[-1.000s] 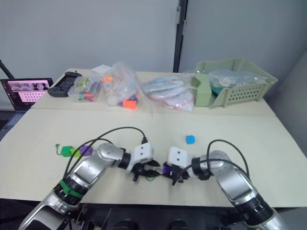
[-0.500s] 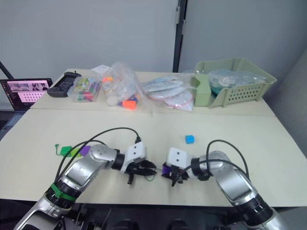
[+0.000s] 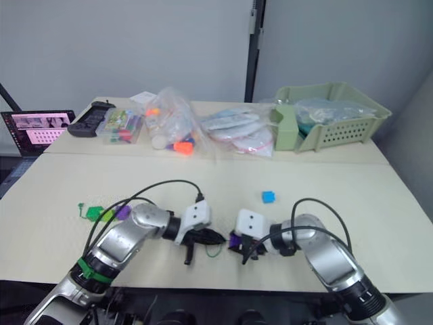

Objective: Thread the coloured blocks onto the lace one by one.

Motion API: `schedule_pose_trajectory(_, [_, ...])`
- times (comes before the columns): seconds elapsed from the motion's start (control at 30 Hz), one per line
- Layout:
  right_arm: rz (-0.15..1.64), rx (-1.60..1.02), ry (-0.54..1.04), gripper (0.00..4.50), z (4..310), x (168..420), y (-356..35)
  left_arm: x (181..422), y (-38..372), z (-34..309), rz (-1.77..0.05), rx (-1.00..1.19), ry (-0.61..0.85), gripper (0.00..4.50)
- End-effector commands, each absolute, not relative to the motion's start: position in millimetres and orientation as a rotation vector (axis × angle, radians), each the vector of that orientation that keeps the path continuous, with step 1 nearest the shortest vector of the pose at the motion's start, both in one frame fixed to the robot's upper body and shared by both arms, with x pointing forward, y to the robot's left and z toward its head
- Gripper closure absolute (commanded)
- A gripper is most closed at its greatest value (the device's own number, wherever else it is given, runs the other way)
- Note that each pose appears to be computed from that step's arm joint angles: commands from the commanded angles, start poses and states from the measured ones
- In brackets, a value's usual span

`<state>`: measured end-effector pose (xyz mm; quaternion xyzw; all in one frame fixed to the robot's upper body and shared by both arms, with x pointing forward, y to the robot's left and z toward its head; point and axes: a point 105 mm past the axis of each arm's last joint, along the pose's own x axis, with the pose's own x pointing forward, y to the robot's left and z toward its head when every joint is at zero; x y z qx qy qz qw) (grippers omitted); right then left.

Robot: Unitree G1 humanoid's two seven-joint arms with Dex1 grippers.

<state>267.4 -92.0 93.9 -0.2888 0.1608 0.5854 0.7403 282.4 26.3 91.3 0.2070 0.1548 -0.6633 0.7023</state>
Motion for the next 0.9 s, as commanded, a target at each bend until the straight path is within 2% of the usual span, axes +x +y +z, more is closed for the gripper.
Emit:
schedule_pose_trajectory(0.03, [1.321, -0.611, 0.398, 3.2, 84, 259, -88, 281, 12, 92, -1.505, 0.502, 0.314, 4.5])
schedule_pose_trajectory(0.3, [1.329, -0.606, 0.409, 3.2, 83, 259, -85, 287, 14, 96, -1.474, 0.517, 0.301, 4.5])
schedule_pose_trajectory(0.4, [1.309, -0.592, 0.404, 3.2, 84, 263, -84, 287, 19, 102, -1.479, 0.519, 0.286, 3.7])
schedule_pose_trajectory(0.47, [1.295, -0.579, 0.396, 2.16, 87, 266, -83, 287, 23, 105, -1.478, 0.519, 0.282, 3.04])
schedule_pose_trajectory(0.67, [1.254, -0.548, 0.383, 0.18, 98, 267, -93, 281, 40, 110, -1.49, 0.535, 0.305, 1.1])
schedule_pose_trajectory(0.7, [1.245, -0.539, 0.38, 0.0, 102, 267, -96, 282, 41, 111, -1.486, 0.545, 0.303, 0.75])
schedule_pose_trajectory(0.77, [1.224, -0.533, 0.375, 0.0, 106, 266, -101, 283, 40, 111, -1.483, 0.562, 0.298, 0.1])
schedule_pose_trajectory(0.9, [1.188, -0.515, 0.389, 0.0, 113, 254, -123, 282, 27, 111, -1.498, 0.562, 0.286, 0.03])
